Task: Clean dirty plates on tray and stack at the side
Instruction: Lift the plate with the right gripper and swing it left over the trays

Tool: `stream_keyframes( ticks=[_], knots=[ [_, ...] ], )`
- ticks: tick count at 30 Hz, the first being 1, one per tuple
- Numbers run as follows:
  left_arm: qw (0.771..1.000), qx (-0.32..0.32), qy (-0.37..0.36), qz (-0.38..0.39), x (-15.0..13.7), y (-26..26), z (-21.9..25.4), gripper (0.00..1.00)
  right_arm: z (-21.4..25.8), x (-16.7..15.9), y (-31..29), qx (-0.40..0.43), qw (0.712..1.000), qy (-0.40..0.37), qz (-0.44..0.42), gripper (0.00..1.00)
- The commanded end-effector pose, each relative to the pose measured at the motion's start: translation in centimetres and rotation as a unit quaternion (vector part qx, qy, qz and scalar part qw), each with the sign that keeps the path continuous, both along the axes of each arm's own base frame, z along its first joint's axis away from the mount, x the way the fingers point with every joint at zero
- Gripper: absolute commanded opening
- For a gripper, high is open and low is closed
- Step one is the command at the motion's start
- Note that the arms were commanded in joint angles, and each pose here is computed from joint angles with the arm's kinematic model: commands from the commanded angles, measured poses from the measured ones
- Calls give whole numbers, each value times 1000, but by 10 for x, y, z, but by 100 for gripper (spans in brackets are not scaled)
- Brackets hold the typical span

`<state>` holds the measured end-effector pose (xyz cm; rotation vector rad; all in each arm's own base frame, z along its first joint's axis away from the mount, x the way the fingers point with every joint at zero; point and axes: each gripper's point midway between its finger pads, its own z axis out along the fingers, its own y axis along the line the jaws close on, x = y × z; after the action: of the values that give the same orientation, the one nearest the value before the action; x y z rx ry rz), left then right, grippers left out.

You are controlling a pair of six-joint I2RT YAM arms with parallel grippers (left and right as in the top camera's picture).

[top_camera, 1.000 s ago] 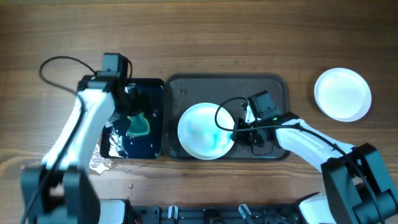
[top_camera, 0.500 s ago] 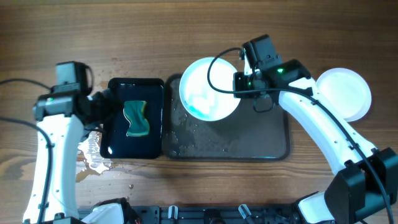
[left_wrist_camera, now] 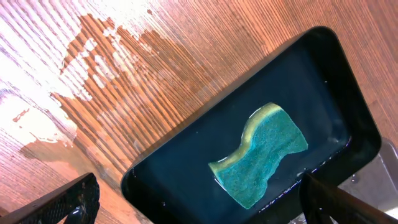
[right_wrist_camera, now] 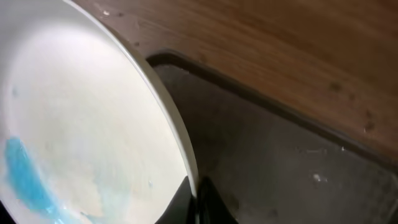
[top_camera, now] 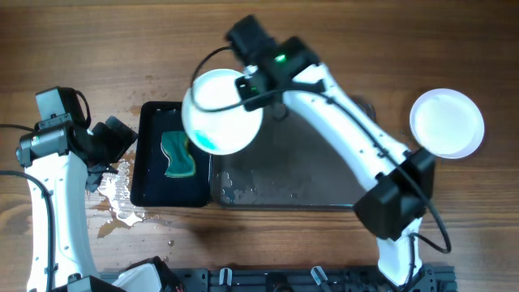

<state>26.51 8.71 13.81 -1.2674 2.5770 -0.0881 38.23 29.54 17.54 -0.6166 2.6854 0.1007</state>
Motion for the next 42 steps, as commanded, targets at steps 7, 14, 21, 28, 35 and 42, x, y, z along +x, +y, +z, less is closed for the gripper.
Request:
stream_keyframes(
  ticks=[7, 14, 21, 28, 35, 42],
  knots=[
    [1000, 5, 12, 14, 5, 8, -8, 100, 59, -2, 49, -131, 962, -238, 38, 5],
    [1000, 6, 6, 24, 7, 14, -8, 100, 112, -20, 94, -224, 889, -381, 121, 5],
    [997, 4, 4, 79, -3, 42, -9, 100, 140, -31, 125, -262, 839, -436, 191, 5],
    [990, -39, 35, 129, -11, 60, -34, 100, 161, -33, 136, -323, 789, -466, 237, 5],
    [988, -49, 56, 135, -14, 62, -46, 100, 170, -32, 137, -341, 774, -475, 242, 5],
    [988, -49, 56, 135, -14, 62, -46, 100, 187, -29, 143, -366, 745, -495, 257, 5]
  ],
)
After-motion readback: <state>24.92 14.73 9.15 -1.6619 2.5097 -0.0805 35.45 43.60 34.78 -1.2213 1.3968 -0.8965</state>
